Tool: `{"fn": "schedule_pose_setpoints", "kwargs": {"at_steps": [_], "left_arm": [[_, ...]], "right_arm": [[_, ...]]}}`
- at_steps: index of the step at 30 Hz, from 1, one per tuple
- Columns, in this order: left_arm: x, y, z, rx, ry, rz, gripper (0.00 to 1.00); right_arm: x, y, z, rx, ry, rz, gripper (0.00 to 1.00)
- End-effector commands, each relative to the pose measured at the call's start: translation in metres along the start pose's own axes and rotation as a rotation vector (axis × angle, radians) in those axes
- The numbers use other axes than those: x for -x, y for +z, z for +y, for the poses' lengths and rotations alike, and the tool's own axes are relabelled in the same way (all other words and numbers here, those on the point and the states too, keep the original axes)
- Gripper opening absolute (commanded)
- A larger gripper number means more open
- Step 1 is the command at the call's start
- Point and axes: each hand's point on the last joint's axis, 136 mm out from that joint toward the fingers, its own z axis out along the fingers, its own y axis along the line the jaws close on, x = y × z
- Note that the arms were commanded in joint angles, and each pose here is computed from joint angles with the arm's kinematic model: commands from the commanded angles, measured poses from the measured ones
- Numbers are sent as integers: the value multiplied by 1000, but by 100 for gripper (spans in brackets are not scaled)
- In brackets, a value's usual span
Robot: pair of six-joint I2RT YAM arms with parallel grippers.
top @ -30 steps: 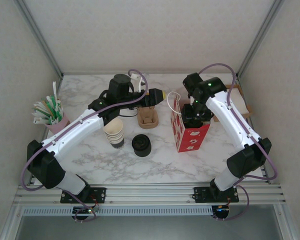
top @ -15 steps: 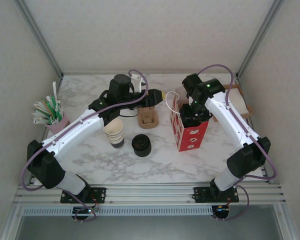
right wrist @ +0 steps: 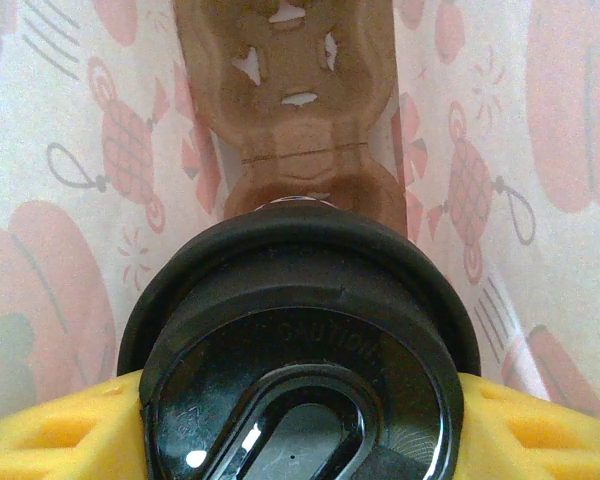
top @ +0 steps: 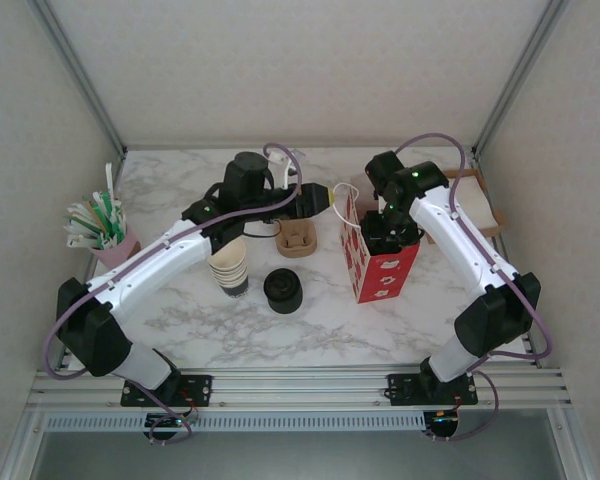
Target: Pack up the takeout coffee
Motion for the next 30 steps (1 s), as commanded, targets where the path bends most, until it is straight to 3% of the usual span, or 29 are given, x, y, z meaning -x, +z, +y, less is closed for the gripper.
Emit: {"fn": "schedule_pose_setpoints", "kwargs": {"at_steps": [1,30], "left_arm": [[-1,7,-11,-38,17,2,54],[-1,9,-8,-18,17,2,50]], "right_arm": [[-1,-3,-1,19,-1,-16,61],[-2,-1,-4,10,7,-18,61]]}}
